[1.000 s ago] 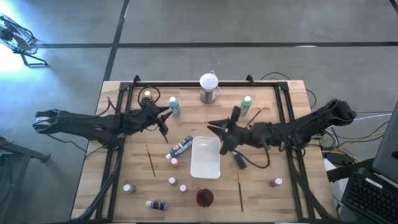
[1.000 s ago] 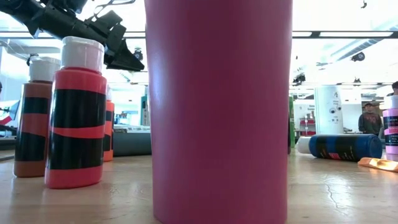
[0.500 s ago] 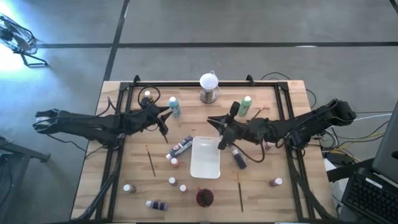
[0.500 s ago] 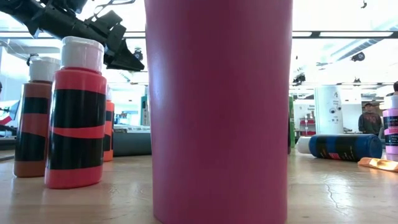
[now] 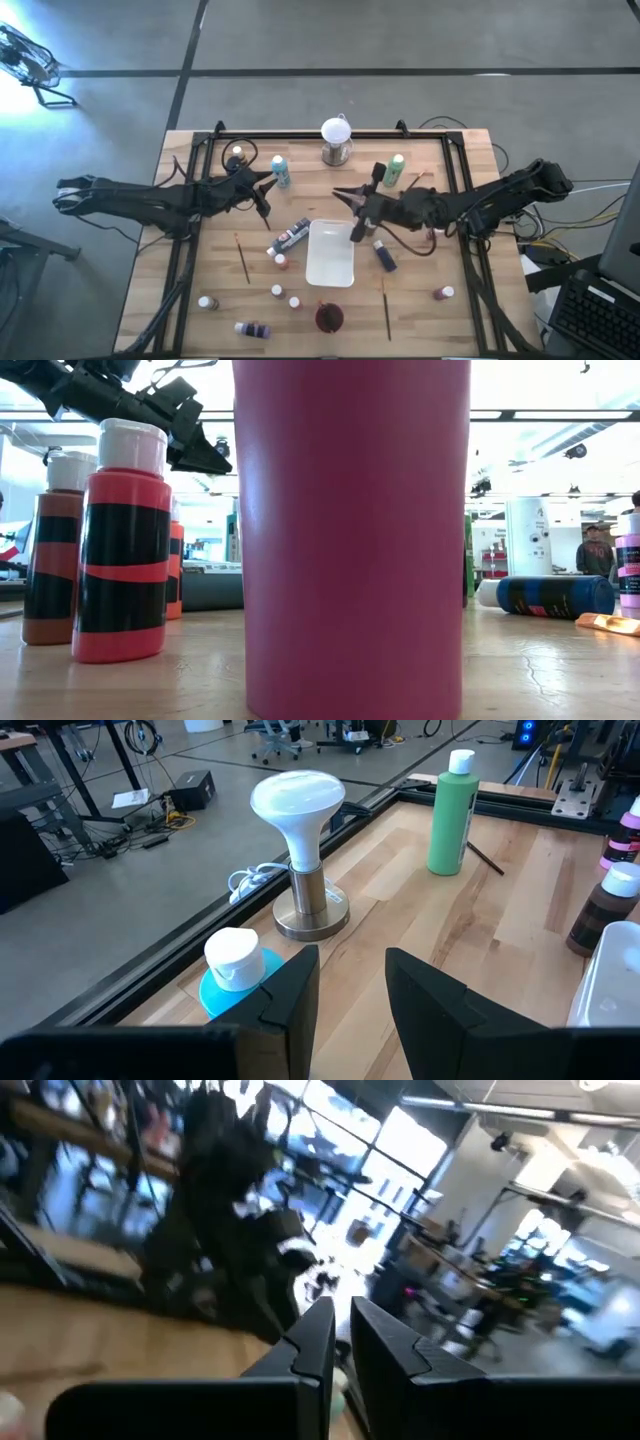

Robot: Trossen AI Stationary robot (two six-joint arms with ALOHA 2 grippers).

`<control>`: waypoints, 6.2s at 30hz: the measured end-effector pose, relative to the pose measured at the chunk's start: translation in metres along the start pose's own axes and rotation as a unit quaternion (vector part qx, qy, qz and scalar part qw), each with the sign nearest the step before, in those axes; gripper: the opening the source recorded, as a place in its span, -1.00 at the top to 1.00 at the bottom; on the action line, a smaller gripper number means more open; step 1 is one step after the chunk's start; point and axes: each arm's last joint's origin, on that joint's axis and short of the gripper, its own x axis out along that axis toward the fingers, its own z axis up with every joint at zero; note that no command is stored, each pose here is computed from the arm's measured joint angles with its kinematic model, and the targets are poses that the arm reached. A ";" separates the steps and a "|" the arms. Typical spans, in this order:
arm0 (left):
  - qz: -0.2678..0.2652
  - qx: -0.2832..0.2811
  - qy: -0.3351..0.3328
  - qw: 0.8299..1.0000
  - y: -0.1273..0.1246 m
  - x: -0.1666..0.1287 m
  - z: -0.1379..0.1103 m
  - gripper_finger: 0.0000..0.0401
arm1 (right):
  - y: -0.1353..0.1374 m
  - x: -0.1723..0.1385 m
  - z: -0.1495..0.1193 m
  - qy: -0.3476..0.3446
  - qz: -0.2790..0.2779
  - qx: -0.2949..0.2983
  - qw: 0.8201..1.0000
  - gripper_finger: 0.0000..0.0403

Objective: Pick & Place Paint Supplies
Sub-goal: Put the gold paint brush into the red cup

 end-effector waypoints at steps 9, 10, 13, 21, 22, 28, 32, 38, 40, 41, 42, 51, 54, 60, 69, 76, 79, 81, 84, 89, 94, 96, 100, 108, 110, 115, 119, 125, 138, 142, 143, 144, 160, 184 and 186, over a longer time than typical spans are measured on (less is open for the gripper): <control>0.000 0.000 -0.001 1.000 0.000 0.000 0.000 0.38 | -0.007 0.003 0.019 -0.021 -0.002 0.042 0.999 0.69; 0.000 0.000 -0.001 1.000 0.000 0.000 0.000 0.38 | -0.008 0.003 0.020 -0.012 -0.008 0.035 0.999 0.67; 0.000 0.030 0.003 1.000 0.000 0.000 -0.001 0.38 | -0.008 0.001 0.019 0.061 -0.023 -0.043 0.997 0.60; 0.000 0.125 0.010 0.992 0.000 0.000 -0.002 0.38 | -0.029 -0.014 0.028 0.280 -0.100 0.016 0.955 0.35; 0.000 0.125 0.010 0.992 0.000 0.000 -0.002 0.38 | -0.031 -0.018 0.028 0.300 -0.101 0.021 0.948 0.32; 0.000 0.125 0.009 0.992 0.000 0.000 -0.002 0.38 | -0.036 -0.031 0.020 0.360 -0.121 0.048 0.924 0.19; -0.001 0.113 0.010 0.994 0.000 0.000 -0.002 0.38 | -0.041 -0.039 0.018 0.372 -0.156 0.044 0.914 0.23; -0.017 0.043 0.032 0.998 0.001 -0.005 0.009 0.38 | -0.051 -0.048 0.017 0.371 -0.207 0.028 0.905 0.39; -0.001 -0.012 0.045 0.999 0.004 -0.010 0.019 0.38 | -0.053 -0.050 0.014 0.381 -0.210 0.026 0.900 0.43; 0.007 -0.028 0.056 0.998 0.006 -0.013 0.021 0.38 | -0.054 -0.051 0.013 0.387 -0.211 0.023 0.897 0.45; 0.016 -0.048 0.064 0.997 0.007 -0.014 0.022 0.38 | -0.055 -0.051 0.012 0.391 -0.215 0.021 0.895 0.47; 0.129 -0.160 0.144 0.968 0.019 -0.025 0.009 0.38 | -0.069 -0.054 0.001 0.419 -0.244 0.017 0.875 0.55; 0.155 -0.195 0.165 0.954 0.023 -0.028 0.002 0.38 | -0.075 -0.055 0.000 0.420 -0.252 0.021 0.872 0.54; 0.182 -0.214 0.187 0.941 0.023 -0.024 -0.005 0.35 | -0.085 -0.061 -0.007 0.425 -0.268 0.027 0.864 0.43; 0.229 -0.241 0.248 0.910 0.028 -0.014 -0.019 -0.09 | -0.096 -0.081 -0.015 0.421 -0.276 0.043 0.863 0.27; 0.255 -0.272 0.264 0.890 0.032 -0.005 -0.024 -0.13 | -0.097 -0.090 -0.020 0.395 -0.274 0.063 0.875 0.32; 0.262 -0.276 0.270 0.884 0.032 0.003 -0.027 -0.11 | -0.096 -0.091 -0.023 0.388 -0.258 0.072 0.882 0.37; 0.269 -0.274 0.279 0.880 0.031 0.008 -0.031 -0.10 | -0.095 -0.091 -0.024 0.387 -0.249 0.079 0.884 0.40; 0.282 -0.269 0.290 0.874 0.031 0.017 -0.036 -0.10 | -0.094 -0.092 -0.027 0.390 -0.244 0.079 0.885 0.44; 0.302 -0.269 0.313 0.859 0.032 0.028 -0.046 -0.10 | -0.092 -0.093 -0.031 0.394 -0.242 0.076 0.884 0.50; 0.304 -0.281 0.323 0.851 0.032 0.041 -0.053 -0.10 | -0.092 -0.092 -0.031 0.394 -0.242 0.076 0.884 0.55; 0.301 -0.285 0.328 0.849 0.032 0.047 -0.056 -0.10 | -0.092 -0.092 -0.031 0.394 -0.242 0.076 0.884 0.56; 0.308 -0.283 0.337 0.843 0.033 0.054 -0.063 -0.10 | -0.092 -0.092 -0.031 0.394 -0.242 0.076 0.884 0.59; 0.320 -0.289 0.354 0.830 0.038 0.063 -0.071 -0.10 | -0.091 -0.093 -0.033 0.397 -0.240 0.070 0.883 0.57; 0.318 -0.291 0.355 0.830 0.040 0.065 -0.072 -0.10 | -0.091 -0.093 -0.034 0.398 -0.240 0.069 0.883 0.54; 0.314 -0.297 0.353 0.830 0.045 0.072 -0.073 -0.10 | -0.090 -0.093 -0.035 0.398 -0.239 0.069 0.883 0.46; 0.324 -0.296 0.365 0.821 0.050 0.075 -0.078 -0.08 | -0.090 -0.093 -0.035 0.398 -0.239 0.069 0.883 0.42; 0.317 -0.298 0.369 0.821 0.052 0.083 -0.084 -0.01 | -0.090 -0.093 -0.035 0.398 -0.239 0.068 0.883 0.38; 0.313 -0.306 0.363 0.823 0.053 0.085 -0.083 0.29 | -0.090 -0.093 -0.035 0.398 -0.239 0.068 0.883 0.44; 0.313 -0.307 0.362 0.823 0.053 0.085 -0.082 0.48 | -0.090 -0.093 -0.035 0.399 -0.239 0.068 0.883 0.53; 0.313 -0.307 0.362 0.823 0.053 0.085 -0.082 0.53 | -0.090 -0.093 -0.035 0.398 -0.239 0.068 0.883 0.55; 0.313 -0.307 0.362 0.823 0.053 0.085 -0.082 0.58 | -0.090 -0.093 -0.035 0.398 -0.239 0.068 0.883 0.58; 0.298 -0.273 0.364 0.839 0.051 0.081 -0.078 0.98 | -0.090 -0.093 -0.035 0.400 -0.236 0.070 0.883 0.78; 0.104 -0.209 0.043 0.971 0.065 -0.022 0.040 0.99 | -0.090 -0.093 -0.035 0.398 -0.238 0.075 0.883 0.49; 0.047 -0.188 0.001 0.981 0.063 -0.027 0.051 0.99 | -0.090 -0.093 -0.035 0.398 -0.238 0.075 0.883 0.47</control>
